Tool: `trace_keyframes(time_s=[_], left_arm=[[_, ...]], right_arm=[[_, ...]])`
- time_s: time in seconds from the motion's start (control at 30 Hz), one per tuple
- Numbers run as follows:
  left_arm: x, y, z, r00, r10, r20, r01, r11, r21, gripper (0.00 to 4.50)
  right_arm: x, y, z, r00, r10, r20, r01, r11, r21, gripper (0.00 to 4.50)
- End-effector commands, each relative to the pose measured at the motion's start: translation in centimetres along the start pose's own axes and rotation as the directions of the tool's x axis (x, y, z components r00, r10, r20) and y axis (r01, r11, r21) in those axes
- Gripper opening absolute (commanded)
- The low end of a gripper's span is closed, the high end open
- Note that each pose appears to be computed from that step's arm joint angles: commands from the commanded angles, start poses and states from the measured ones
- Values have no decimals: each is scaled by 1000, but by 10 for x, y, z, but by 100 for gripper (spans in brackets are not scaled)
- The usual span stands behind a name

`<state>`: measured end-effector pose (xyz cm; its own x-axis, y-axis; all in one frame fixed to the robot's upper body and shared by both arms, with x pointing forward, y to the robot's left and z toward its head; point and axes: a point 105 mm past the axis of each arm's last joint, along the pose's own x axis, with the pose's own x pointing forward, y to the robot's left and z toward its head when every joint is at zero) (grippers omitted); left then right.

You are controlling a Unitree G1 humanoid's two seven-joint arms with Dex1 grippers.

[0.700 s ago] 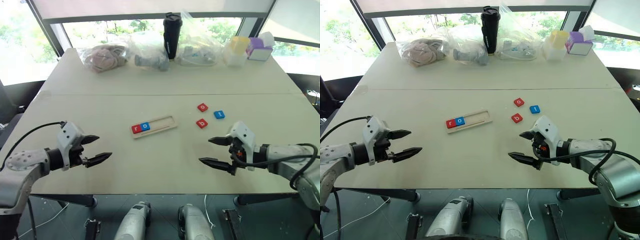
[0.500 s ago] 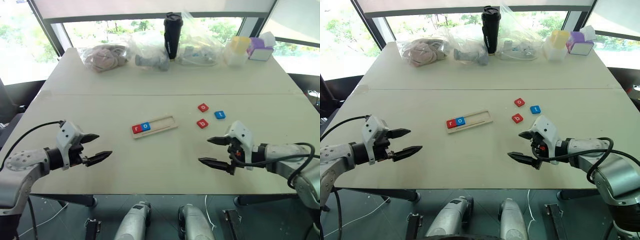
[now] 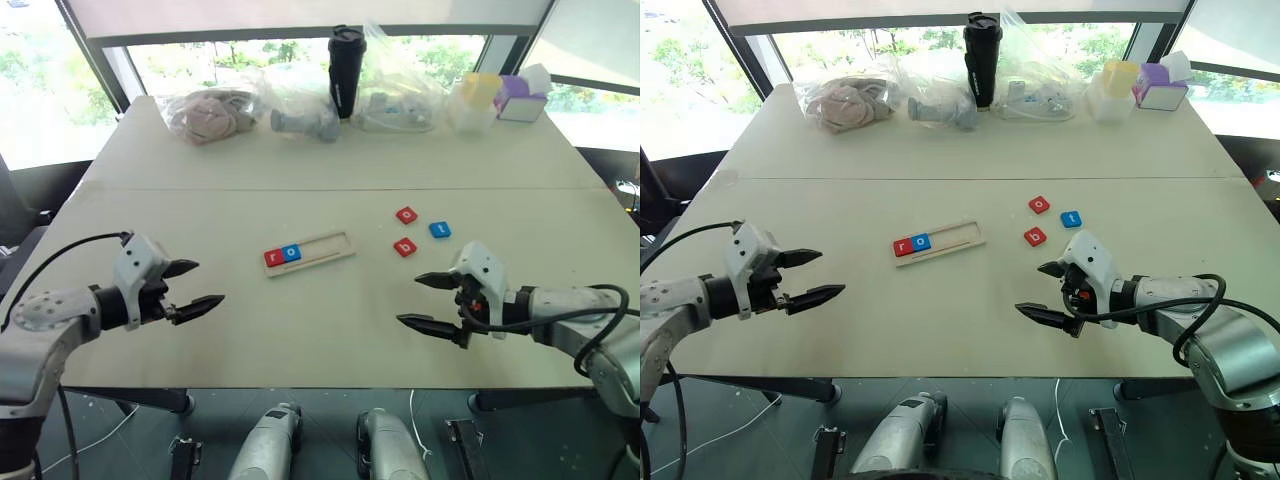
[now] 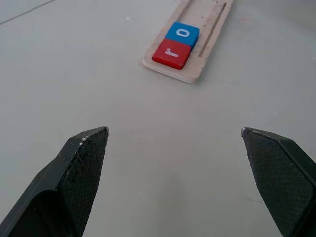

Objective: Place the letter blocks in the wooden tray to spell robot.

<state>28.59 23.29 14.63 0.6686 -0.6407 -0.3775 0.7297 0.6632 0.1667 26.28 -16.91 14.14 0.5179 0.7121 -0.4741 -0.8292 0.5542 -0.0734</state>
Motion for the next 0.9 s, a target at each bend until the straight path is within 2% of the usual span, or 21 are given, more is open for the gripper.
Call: trace_keyframes(time_s=[0.03, 0.2, 0.47, 0.6, 0.9], left_arm=[[8, 4, 15, 996, -86, 21, 85, 994, 67, 450], [37, -6, 14, 981, -195, 1, 193, 974, 119, 450], [83, 5, 7, 981, -193, -12, 190, 957, 219, 450], [100, 2, -2, 973, -226, -41, 229, 937, 264, 450], [133, 4, -7, 974, -223, -44, 226, 930, 290, 450]], right_arm=[[-9, -8, 22, 999, -28, 35, 30, 998, -48, 446], [-2, 4, 28, 998, -12, 55, 15, 998, -67, 446], [7, 15, 23, 997, -25, 70, 27, 999, -41, 446], [9, 14, 22, 997, -34, 76, 36, 999, -36, 446], [14, 16, 22, 995, -48, 86, 51, 998, -31, 446]])
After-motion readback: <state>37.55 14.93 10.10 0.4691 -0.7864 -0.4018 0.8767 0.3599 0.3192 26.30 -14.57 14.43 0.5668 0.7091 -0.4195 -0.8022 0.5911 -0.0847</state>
